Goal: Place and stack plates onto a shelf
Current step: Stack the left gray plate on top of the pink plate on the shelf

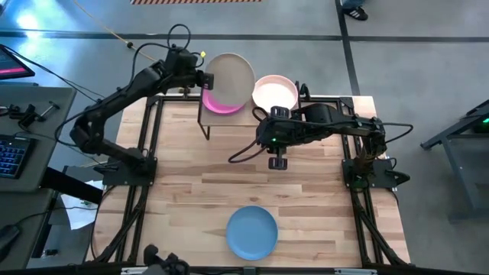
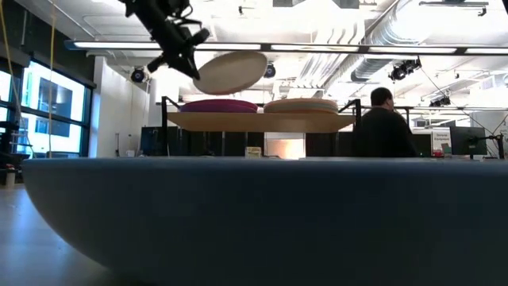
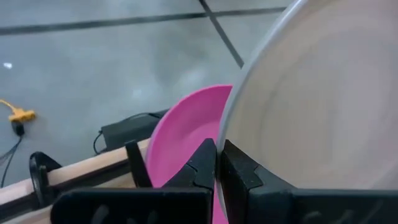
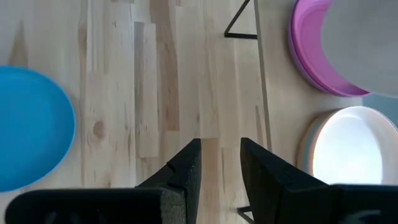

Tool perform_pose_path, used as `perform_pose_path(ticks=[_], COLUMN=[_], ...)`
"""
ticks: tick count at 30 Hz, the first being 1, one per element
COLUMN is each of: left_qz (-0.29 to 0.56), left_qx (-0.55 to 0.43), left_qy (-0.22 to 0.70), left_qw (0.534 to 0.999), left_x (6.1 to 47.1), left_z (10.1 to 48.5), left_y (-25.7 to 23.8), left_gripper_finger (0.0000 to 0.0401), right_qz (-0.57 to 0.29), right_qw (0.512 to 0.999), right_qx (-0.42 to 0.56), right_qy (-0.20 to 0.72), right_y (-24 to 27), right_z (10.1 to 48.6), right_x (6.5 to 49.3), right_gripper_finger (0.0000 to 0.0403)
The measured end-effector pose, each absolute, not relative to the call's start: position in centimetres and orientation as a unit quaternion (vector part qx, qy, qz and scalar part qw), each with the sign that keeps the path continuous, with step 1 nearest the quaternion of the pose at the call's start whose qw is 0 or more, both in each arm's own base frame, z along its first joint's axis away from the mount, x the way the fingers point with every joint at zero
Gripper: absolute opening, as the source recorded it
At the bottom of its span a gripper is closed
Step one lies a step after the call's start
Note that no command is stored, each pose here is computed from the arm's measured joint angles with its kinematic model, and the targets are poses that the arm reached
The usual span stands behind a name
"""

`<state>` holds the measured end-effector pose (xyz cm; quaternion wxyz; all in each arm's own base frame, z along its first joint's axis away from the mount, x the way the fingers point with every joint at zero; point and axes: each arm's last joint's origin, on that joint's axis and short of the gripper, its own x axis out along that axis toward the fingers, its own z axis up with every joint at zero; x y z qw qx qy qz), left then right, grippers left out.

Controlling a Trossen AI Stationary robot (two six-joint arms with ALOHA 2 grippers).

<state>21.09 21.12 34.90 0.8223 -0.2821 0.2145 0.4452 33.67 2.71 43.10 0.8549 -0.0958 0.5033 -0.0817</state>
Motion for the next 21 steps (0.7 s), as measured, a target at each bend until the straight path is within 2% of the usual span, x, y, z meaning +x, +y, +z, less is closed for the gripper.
perform_pose_path(ticks=[13,21], left_qz=[0.455,0.455], left_qx=[-0.321,-0.324], left_qy=[0.263,0.273], left_qw=[0.788,0.783], left_x=[19.5,19.5], left_z=[33.5,33.3], left_y=[22.2,22.2], left_gripper_finger=[0.0000,0.0000], right_qz=[-0.091,-0.091], right_qw=[0.856,0.856], right_qx=[-0.081,-0.081], right_qy=[0.502,0.502], right_y=[2.7,2.7], right_z=[43.1,43.1], right_x=[33.7,33.7], right_gripper_finger=[0.0092,0.0092])
